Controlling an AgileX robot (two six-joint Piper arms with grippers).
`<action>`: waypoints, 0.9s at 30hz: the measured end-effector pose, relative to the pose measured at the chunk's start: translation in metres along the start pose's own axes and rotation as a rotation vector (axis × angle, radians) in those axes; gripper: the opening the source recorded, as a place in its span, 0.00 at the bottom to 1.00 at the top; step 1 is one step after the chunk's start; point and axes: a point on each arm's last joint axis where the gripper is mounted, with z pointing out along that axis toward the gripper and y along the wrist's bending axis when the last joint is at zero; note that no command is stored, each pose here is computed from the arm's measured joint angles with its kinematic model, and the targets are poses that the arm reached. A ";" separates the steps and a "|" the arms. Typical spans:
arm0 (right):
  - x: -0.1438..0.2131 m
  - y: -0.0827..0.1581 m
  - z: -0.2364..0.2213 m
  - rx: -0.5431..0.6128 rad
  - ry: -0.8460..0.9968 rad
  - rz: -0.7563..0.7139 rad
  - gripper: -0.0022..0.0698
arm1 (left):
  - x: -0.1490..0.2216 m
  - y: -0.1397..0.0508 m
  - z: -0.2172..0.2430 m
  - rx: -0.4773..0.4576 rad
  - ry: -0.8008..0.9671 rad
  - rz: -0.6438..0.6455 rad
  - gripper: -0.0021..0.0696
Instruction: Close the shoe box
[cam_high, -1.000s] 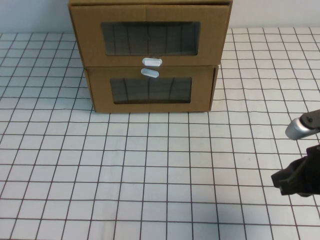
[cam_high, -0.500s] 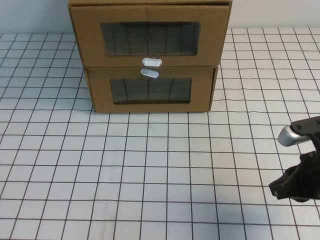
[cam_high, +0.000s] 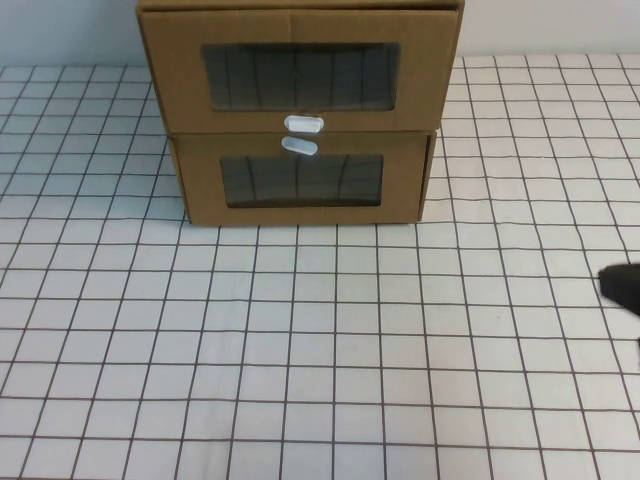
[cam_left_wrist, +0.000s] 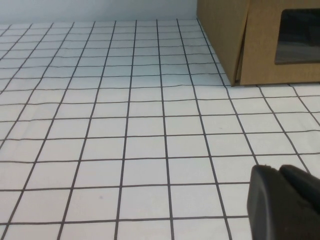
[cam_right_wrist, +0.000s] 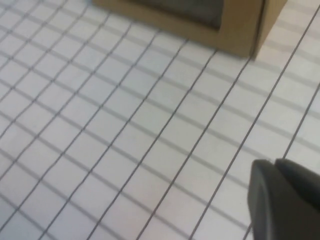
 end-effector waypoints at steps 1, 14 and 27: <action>-0.003 0.001 -0.008 0.019 -0.053 -0.015 0.01 | 0.000 0.000 0.000 0.000 0.000 0.000 0.02; 0.022 -0.013 -0.052 0.305 -0.523 0.126 0.01 | 0.000 0.000 0.000 0.000 0.000 0.000 0.02; 0.119 -0.021 -0.062 0.533 -0.754 0.309 0.01 | 0.000 0.000 0.000 0.000 0.002 0.000 0.02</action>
